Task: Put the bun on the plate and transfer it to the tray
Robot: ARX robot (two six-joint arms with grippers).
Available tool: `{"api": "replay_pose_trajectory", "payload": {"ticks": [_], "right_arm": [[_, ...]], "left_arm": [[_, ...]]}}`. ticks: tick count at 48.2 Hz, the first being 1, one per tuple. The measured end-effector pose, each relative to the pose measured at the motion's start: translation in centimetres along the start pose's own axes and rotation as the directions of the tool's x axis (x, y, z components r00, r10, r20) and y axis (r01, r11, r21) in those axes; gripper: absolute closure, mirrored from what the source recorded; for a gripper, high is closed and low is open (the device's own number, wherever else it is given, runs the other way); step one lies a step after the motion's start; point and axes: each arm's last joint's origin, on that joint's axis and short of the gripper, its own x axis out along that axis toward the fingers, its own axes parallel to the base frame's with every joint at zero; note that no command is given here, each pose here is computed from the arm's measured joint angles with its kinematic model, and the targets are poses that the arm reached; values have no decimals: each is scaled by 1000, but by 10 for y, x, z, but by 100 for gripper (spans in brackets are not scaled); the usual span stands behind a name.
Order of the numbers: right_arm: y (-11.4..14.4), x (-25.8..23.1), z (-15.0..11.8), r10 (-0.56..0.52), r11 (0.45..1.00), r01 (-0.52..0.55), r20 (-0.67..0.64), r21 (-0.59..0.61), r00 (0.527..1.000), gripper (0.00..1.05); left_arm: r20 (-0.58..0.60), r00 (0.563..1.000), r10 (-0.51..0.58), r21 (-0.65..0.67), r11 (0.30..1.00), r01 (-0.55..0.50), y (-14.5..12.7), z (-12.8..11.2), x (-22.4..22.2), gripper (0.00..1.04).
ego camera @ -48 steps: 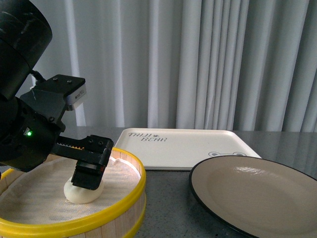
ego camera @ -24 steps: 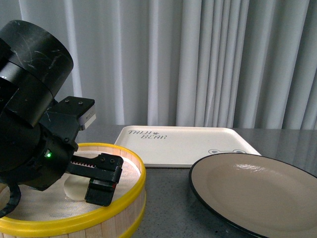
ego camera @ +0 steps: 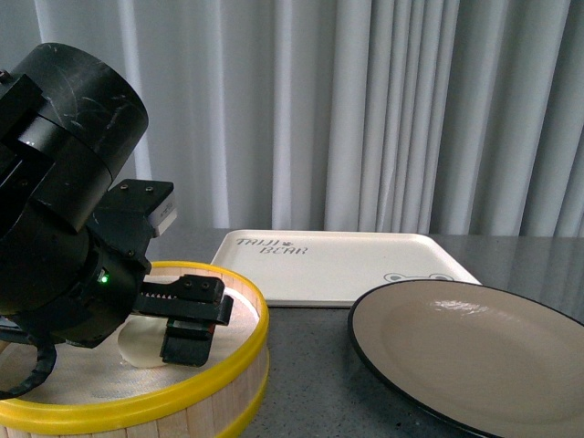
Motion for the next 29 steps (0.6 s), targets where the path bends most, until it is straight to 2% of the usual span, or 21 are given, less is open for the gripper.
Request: {"api": "replay_pose_trajectory", "payload": {"ticks": [5,13,19,23,29], "right_arm": [[0,0,0,0,1000,0,0,0,1000,9],[0,0,0,0,1000,0,0,0,1000,9],[0,0,0,0,1000,0,0,0,1000,9],[0,0,0,0,1000,0,0,0,1000,9],[0,0,0,0,1000,0,0,0,1000,9]], "left_arm": [[-3,1000,0,-12,1000,0,0,-1,2,44],[14,1000,-8,-23,1000,8,-1,0,2,68],[36,999,-18,-42,999,20,-1,10,-4,91],[78,996,-32,-52,998,36,0,22,-13,100],[181,980,-78,-55,994,89,-6,46,-25,100]]}}
